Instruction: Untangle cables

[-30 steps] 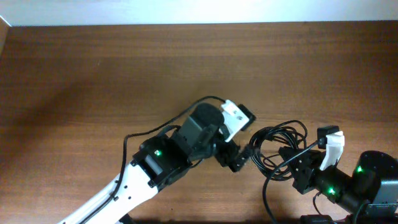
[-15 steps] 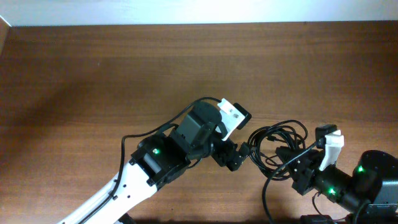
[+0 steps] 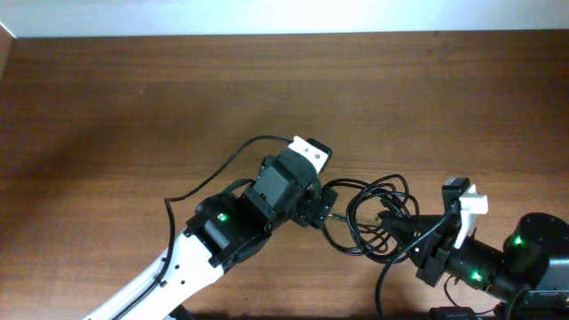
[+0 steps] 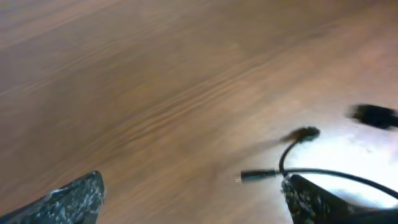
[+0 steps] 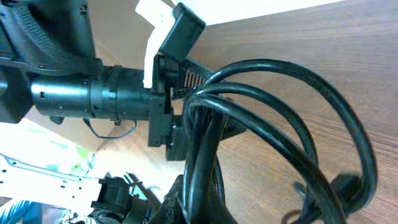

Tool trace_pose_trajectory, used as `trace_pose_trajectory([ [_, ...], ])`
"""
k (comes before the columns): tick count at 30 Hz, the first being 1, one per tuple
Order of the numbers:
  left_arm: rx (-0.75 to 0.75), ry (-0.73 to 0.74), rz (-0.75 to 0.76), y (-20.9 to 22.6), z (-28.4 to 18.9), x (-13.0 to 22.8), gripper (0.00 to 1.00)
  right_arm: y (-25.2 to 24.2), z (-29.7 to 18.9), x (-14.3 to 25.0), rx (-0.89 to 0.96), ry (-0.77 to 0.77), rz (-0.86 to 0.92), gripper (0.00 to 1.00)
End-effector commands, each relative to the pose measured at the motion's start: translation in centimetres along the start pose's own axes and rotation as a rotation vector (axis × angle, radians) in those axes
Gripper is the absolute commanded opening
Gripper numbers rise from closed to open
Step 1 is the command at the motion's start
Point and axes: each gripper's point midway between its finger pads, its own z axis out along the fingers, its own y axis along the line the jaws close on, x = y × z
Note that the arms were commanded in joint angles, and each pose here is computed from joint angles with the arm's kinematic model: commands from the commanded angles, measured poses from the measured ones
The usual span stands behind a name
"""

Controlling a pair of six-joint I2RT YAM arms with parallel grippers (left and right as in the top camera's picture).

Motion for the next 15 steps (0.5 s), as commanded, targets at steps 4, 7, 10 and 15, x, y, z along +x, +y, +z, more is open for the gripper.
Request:
trace_pose_trajectory([
  [4, -0.171, 0.02, -0.174, 4.5, -0.4, 0.7, 0.93, 1.0, -0.4, -0.4, -0.031, -0.015, -0.03, 0.04],
  [7, -0.243, 0.057, -0.245, 7.8, -0.6, 1.7, 0.95, 0.2, -0.4, -0.4, 0.013, -0.016, -0.017, 0.04],
  [10, -0.266, 0.055, -0.271, 9.0, -0.7, 1.7, 0.95, -0.1, -0.4, -0.3, 0.029, -0.016, -0.012, 0.04],
  [15, -0.262, 0.064, -0.173, 9.0, -0.7, 1.6, 0.95, -0.4, -0.4, -0.3, 0.05, -0.017, -0.006, 0.04],
])
